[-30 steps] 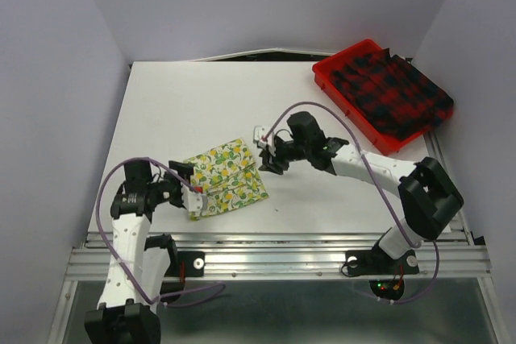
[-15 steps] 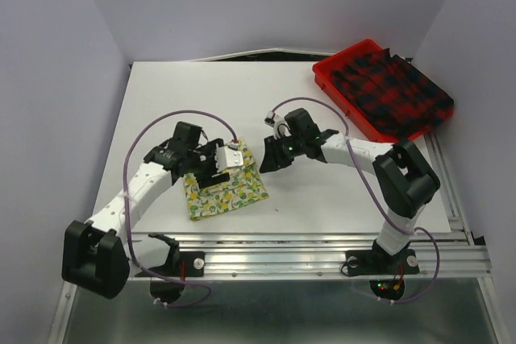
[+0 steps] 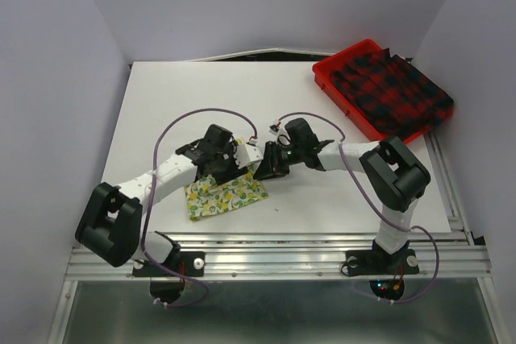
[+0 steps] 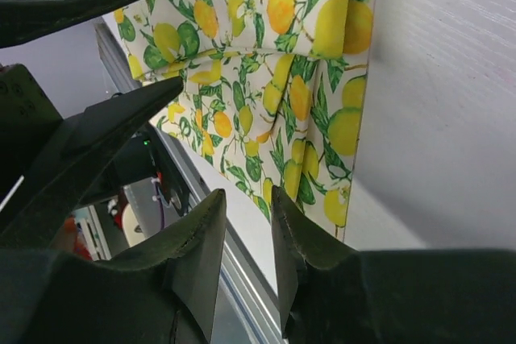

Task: Fold and stack the skirts
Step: Fold the skirt

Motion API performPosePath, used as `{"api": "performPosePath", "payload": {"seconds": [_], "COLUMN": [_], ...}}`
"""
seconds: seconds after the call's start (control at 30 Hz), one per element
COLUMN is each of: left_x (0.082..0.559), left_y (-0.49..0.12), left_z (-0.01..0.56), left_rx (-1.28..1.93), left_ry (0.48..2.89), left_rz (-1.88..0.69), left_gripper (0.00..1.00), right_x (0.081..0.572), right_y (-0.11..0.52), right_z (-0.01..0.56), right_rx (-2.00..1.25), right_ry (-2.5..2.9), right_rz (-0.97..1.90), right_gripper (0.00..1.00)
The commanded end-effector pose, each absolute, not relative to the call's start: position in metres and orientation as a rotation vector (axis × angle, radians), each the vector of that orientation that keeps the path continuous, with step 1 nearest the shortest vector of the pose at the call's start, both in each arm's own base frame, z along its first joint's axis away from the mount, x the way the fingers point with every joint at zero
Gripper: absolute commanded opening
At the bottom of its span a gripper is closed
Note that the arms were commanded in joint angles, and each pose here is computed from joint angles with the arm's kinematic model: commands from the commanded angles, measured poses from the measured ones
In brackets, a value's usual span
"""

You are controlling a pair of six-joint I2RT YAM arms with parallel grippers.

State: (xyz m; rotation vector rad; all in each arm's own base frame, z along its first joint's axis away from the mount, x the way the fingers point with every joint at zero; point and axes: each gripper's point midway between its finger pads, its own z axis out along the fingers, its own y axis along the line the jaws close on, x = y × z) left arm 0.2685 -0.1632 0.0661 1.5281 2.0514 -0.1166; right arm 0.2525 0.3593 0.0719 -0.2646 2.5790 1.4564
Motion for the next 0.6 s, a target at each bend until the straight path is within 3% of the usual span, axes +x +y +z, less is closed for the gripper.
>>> {"api": "performPosePath", "payload": {"seconds": [0.0,0.33,0.43,0.57], "left_x": [0.283,0.280,0.280,0.277], "left_y": [-0.168,-0.169,-0.169,-0.169], "left_z": [0.062,0.030,0.028,0.033], "left_rx": [1.471,1.543,1.541,1.550], "left_ry": [2.043,2.082,2.080,2.067], "left_rz": [-0.050,-0.038,-0.035,-0.050], "left_gripper": [0.63,0.61,0.48,0.23], "right_x": [0.252,0.249,0.251,0.254], "right_y": [0.369,0.359,0.359,0.355], "right_z": [0.063,0.021,0.018,0.011], "right_rx": [-0.196,-0.038,-0.017,0.035], "right_ry": [2.601,2.729,2.741,2.767], "right_rz": [1.527,1.428,1.411,1.385], "right_gripper": [0.35,0.32,0.31,0.30]}}
